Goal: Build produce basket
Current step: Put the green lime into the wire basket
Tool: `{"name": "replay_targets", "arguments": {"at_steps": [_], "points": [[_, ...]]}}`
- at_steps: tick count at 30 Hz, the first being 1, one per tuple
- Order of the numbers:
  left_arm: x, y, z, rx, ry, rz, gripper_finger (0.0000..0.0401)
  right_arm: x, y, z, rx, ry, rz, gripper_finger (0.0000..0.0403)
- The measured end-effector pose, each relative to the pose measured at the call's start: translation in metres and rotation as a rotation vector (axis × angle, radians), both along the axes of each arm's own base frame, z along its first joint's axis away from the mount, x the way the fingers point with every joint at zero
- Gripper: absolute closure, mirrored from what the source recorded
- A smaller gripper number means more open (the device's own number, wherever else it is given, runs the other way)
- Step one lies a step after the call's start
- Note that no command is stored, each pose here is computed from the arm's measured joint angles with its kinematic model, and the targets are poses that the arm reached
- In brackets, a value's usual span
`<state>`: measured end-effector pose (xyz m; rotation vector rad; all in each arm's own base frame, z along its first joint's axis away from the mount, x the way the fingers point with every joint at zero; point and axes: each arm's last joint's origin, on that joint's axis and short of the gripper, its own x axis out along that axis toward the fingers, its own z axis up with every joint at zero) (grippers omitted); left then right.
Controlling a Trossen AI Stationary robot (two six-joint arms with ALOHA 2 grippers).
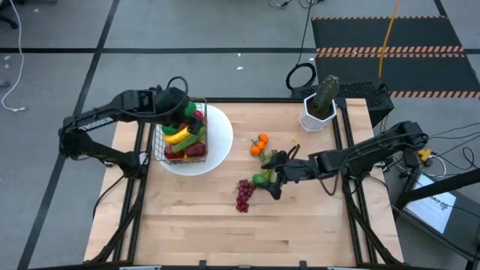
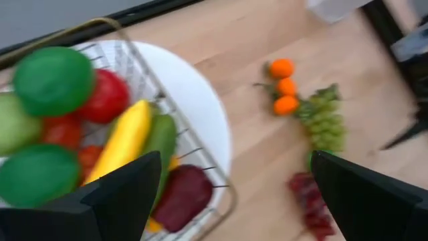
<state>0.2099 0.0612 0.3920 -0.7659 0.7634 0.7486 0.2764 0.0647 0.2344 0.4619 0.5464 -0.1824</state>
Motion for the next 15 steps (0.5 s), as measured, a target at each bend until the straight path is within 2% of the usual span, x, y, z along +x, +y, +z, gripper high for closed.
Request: {"name": "replay_targets", "arguments": {"at_steps": [4,10,15], "points": [[0.009,-0.009,0.003,-0.011,-0.082,-0.007,0.002,0.003,-0.007,-0.014,-0.069,0.106,0.086,0.0023],[0.02,-0.029,0.01,-0.021,-0.186,-0.074,0.002,0.012,-0.015,-0.033,-0.177,0.182,0.228,0.0023],[0.025,-0.048,0.012,-0.067,-0.241,-0.099,0.002,0.019,-0.02,-0.049,-0.253,0.23,0.298,0.0023]]}}
